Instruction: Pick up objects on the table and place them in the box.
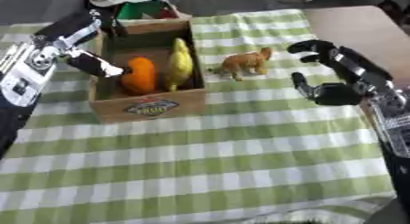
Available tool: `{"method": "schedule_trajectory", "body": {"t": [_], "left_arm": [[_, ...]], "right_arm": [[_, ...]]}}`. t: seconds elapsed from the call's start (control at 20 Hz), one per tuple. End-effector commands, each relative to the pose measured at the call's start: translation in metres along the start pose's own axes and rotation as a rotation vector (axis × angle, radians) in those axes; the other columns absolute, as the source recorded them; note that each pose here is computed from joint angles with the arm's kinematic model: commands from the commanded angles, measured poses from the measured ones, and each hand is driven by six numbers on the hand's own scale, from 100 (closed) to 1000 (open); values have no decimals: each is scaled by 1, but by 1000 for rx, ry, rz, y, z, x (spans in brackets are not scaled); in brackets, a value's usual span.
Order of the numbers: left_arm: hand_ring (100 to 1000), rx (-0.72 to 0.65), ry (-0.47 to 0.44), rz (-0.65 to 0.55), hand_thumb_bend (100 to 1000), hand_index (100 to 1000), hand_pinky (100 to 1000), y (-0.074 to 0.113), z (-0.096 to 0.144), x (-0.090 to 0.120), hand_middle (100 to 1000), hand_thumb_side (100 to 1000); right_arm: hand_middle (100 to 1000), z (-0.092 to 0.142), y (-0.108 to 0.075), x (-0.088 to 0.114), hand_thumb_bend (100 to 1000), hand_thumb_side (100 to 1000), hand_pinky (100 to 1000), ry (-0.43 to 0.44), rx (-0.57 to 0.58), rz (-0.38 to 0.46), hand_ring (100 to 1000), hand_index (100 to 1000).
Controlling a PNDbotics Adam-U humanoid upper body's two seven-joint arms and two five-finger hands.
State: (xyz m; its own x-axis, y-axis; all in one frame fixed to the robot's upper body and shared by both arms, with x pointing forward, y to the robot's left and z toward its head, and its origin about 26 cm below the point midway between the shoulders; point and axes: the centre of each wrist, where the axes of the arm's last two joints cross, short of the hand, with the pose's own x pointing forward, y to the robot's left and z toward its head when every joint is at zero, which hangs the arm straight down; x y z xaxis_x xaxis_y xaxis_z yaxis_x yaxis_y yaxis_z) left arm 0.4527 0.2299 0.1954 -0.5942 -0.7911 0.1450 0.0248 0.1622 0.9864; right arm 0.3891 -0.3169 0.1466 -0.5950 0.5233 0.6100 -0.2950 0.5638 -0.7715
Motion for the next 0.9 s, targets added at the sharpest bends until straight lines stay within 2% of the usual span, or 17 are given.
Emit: {"method": "schedule_trajectory", "body": {"t": [0.05, 0.25, 0.45, 0.5, 0.7, 0.9], "left_arm": [[652, 61, 25, 6, 934, 753, 792, 17, 8, -6, 671, 662], [640, 205, 85, 83, 898, 745, 793, 30, 27, -14, 657, 658], [640, 243, 90, 135, 898, 745, 793, 32, 30, -12, 657, 658], [589, 248, 98, 146, 691, 692, 799, 33, 32, -14, 592, 530], [573, 361, 167, 253, 637, 680, 797, 27, 55, -20, 574, 491], [561, 500, 262, 354, 595, 670, 795, 23, 87, -28, 561, 468]], "right_arm": [[857, 0, -13, 5, 100, 214, 879, -9, -14, 30, 998, 859], [855, -1, -18, 6, 100, 212, 877, -15, -31, 44, 994, 856], [855, -2, -18, 6, 100, 212, 877, -17, -33, 48, 994, 856], [850, -2, -22, 8, 100, 205, 863, -23, -41, 58, 982, 855], [844, -6, -61, 17, 100, 203, 853, -33, -116, 149, 972, 854], [845, -23, -77, 21, 100, 204, 849, -53, -142, 197, 968, 857]]}}
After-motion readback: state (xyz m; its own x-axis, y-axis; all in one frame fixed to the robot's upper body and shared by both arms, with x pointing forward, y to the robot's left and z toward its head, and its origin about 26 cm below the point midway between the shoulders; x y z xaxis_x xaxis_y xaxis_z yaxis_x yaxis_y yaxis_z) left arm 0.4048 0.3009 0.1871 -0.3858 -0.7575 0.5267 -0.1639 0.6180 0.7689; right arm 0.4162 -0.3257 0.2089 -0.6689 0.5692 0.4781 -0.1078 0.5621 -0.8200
